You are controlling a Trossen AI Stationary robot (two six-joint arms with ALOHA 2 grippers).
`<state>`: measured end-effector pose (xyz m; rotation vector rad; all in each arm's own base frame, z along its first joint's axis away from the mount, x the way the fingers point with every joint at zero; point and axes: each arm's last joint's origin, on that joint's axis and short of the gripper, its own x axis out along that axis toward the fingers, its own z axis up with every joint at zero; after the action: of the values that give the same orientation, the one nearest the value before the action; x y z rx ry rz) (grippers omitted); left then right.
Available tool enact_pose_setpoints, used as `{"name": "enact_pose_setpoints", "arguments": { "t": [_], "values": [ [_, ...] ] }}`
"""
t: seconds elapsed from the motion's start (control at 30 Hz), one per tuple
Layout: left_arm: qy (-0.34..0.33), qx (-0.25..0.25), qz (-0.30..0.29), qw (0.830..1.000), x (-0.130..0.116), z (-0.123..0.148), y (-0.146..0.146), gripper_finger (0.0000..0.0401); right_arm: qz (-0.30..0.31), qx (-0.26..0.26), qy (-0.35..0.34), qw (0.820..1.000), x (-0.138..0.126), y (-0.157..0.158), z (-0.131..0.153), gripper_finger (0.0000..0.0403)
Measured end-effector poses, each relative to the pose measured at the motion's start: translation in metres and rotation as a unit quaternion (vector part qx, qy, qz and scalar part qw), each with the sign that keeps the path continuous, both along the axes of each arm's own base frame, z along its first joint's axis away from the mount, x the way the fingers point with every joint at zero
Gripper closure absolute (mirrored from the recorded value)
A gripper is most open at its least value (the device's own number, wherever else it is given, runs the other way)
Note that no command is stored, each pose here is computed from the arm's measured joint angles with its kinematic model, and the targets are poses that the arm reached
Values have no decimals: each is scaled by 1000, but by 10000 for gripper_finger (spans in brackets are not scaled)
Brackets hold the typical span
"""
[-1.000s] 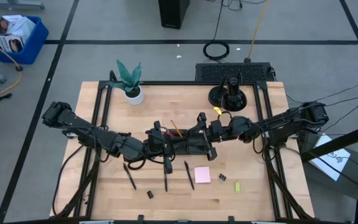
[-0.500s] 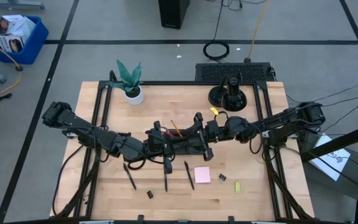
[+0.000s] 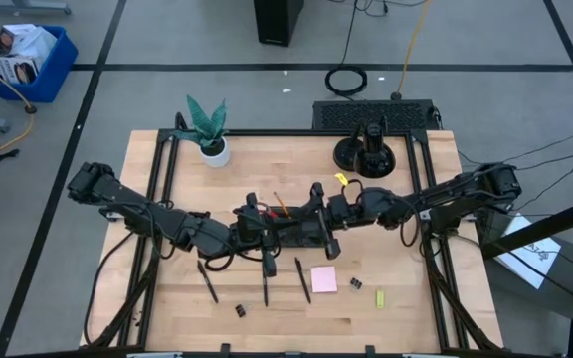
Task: Pick and place office supplies into organizer
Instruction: Put the top left black pen into the desk organizer
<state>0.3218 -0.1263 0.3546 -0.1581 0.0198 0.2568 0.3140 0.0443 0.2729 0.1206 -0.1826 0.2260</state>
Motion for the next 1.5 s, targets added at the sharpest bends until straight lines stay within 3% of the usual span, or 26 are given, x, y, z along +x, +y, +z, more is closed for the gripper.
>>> {"name": "enact_pose_setpoints", "arguments": {
  "t": [0.73,1.5],
  "values": [
    [9,8,0,1000,0,-1,0,348,14,-2,-4,1000,-2,2,2,154],
    [8,6,0,1000,0,-1,0,348,15,4,-13,1000,-2,2,4,153]
  ]
}}
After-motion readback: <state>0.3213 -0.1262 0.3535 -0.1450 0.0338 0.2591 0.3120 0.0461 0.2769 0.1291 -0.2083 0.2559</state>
